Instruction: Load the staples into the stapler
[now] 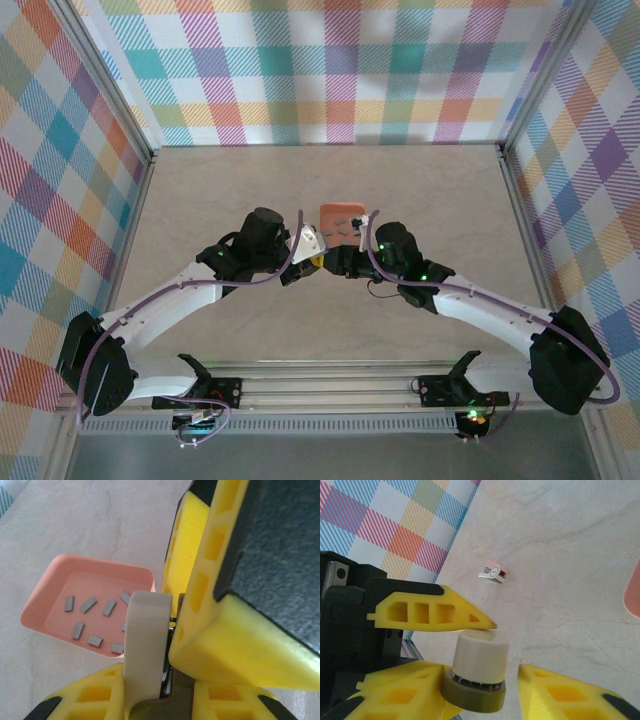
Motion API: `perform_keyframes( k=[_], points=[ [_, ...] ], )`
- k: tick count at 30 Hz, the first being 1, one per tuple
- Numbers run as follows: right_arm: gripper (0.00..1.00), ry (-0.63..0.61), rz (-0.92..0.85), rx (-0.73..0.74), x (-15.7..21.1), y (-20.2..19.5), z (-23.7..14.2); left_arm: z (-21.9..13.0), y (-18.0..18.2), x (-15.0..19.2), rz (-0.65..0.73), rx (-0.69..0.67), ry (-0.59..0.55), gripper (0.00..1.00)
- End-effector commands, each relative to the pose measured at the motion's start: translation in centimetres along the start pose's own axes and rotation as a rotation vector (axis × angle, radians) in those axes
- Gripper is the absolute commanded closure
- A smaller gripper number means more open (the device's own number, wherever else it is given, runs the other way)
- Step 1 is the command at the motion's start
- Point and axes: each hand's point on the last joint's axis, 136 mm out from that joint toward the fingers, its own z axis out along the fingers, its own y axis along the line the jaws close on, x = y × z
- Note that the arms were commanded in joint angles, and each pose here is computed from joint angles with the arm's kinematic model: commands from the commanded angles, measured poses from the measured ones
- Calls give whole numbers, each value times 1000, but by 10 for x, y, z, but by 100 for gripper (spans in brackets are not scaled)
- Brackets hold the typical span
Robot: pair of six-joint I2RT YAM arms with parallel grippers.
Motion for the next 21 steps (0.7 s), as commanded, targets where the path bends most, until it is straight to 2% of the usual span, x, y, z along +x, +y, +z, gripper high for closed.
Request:
perform_keyframes(
  k=[1, 4, 7, 12, 17, 21],
  points=[
    [64, -43, -23, -18, -14, 11, 1, -5, -5, -15, 38, 11, -34, 82],
    [69, -50, -47, -9, -14, 9, -1, -5, -5, -15, 40, 9, -35, 78],
    [73, -63, -105, 29, -14, 2, -5, -4, -8, -7, 10, 22, 2, 61],
    [77, -52, -277, 79, -8, -8, -13, -9, -13, 0, -42, 41, 35, 40],
    [81, 8, -535, 58, 2, -10, -18, -9, -23, 15, -94, 78, 85, 35],
    [83, 61, -685, -7, 7, -8, -26, -14, -31, 16, -86, 94, 45, 35]
  ],
)
